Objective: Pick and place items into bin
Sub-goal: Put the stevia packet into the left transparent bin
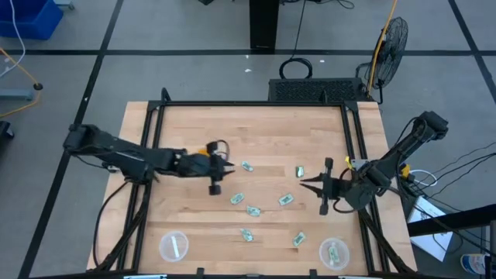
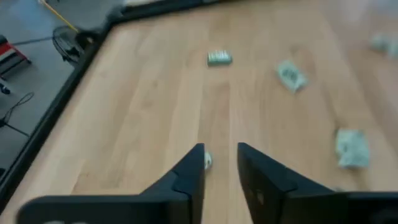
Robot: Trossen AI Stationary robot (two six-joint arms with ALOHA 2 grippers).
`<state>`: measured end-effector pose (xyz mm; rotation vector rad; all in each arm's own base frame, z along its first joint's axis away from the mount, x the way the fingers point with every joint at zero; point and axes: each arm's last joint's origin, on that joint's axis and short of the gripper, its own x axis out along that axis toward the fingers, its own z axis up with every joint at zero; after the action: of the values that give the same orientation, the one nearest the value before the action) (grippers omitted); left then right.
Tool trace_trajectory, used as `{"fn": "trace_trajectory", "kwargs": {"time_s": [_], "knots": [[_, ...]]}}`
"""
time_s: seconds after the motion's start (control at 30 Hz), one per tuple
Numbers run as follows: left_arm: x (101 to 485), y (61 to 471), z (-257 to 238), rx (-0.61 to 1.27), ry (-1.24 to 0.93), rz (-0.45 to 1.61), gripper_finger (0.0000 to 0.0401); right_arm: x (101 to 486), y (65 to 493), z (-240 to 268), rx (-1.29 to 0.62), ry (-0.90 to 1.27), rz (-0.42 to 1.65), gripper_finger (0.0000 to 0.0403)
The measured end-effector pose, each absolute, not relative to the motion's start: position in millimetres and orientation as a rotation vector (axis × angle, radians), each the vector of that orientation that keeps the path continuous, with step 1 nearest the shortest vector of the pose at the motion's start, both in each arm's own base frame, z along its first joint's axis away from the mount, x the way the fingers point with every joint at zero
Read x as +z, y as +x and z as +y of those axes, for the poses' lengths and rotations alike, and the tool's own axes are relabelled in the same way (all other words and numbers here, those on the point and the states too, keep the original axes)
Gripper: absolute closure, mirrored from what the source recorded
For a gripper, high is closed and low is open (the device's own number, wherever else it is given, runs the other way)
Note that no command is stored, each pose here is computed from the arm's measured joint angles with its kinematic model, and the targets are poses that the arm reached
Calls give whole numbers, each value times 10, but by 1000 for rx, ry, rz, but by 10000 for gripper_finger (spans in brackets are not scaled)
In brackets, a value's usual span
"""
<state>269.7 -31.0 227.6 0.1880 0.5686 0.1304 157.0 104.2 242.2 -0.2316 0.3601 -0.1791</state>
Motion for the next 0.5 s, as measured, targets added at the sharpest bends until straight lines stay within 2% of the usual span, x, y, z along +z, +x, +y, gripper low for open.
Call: {"fn": "trace_trajectory", "kwargs": {"time_s": [0.17, 0.5], "knots": [[2020, 3044, -273, 136, 250, 680, 263, 2364, 1560, 942, -218, -220, 365, 341], [1442, 3478, -92, 147, 250, 857, 261, 2387, 1566, 830, -272, -189, 352, 330]]}}
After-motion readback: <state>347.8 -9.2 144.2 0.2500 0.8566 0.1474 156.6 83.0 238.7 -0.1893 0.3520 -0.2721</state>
